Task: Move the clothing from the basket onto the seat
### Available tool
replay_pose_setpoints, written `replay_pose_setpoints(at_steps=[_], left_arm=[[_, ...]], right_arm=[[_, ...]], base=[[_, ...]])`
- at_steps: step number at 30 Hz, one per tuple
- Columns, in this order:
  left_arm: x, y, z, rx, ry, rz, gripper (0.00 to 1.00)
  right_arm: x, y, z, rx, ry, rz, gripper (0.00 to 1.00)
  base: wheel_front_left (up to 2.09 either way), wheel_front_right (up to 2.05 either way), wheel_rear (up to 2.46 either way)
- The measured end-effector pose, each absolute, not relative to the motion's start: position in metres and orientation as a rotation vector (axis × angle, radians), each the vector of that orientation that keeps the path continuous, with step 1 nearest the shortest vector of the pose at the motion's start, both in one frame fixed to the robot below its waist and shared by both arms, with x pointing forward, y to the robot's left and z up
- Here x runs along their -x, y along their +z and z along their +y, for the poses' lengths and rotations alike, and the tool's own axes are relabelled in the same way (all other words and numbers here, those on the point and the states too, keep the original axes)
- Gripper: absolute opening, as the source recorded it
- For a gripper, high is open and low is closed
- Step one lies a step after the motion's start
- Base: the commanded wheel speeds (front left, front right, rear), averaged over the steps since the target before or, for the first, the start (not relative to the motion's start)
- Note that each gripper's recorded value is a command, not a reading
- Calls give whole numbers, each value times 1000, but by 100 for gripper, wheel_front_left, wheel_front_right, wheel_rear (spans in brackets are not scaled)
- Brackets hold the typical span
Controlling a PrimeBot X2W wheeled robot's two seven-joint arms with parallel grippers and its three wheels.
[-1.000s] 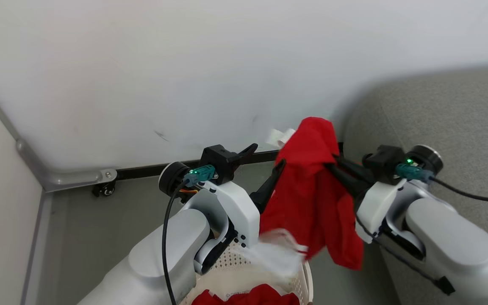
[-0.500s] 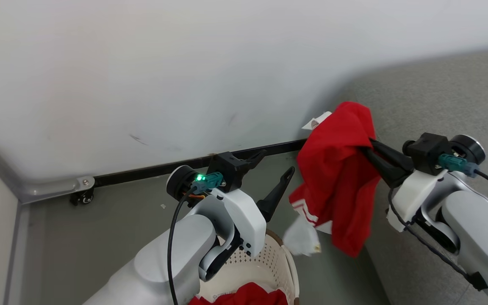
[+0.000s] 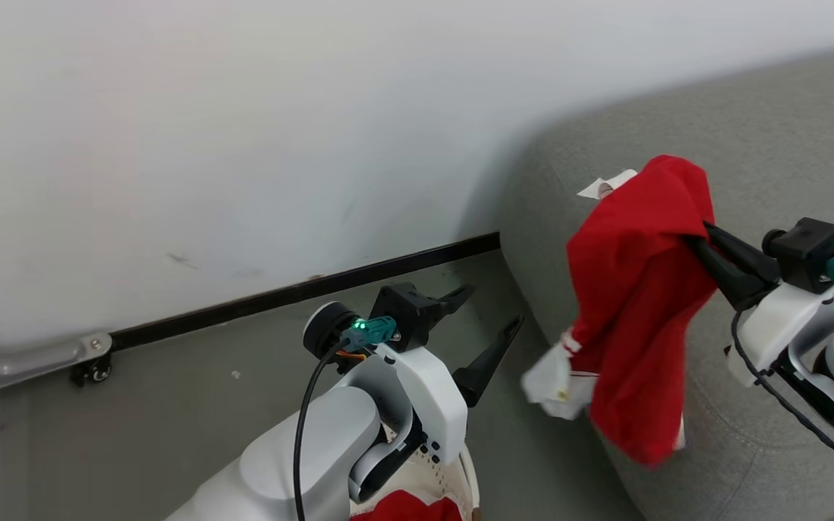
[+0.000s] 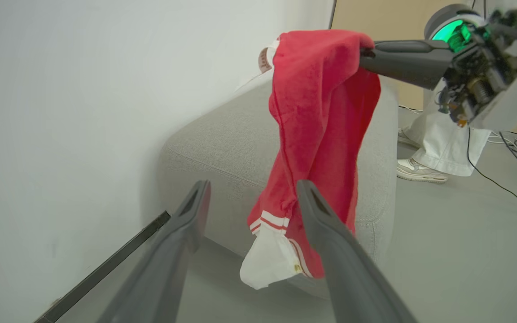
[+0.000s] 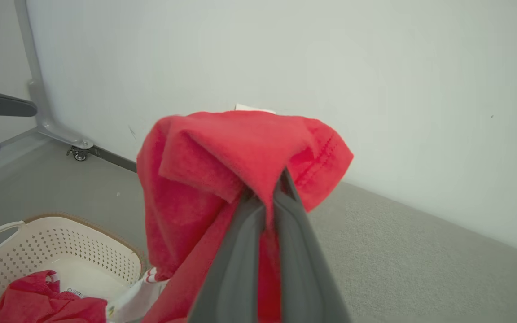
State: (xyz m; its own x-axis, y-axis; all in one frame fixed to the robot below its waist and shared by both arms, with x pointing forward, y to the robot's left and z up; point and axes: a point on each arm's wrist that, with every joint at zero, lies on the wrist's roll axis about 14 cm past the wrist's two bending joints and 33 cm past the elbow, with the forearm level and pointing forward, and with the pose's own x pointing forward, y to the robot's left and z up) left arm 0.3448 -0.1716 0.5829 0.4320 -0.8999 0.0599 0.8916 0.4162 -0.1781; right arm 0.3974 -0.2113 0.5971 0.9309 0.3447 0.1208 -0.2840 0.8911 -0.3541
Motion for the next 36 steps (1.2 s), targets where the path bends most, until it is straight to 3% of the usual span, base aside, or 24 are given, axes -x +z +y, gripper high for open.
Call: replay_pose_setpoints(at_steps=[19, 36], left_arm=[[-320, 584, -211, 230, -1240, 57, 100], [-359, 553, -206, 252, -1133, 130, 100]], right_arm=[[-357, 597, -260, 333, 203, -156, 0], [-417, 734, -312, 276, 41, -350, 0]], base=[[0, 0, 0], [0, 0, 0]])
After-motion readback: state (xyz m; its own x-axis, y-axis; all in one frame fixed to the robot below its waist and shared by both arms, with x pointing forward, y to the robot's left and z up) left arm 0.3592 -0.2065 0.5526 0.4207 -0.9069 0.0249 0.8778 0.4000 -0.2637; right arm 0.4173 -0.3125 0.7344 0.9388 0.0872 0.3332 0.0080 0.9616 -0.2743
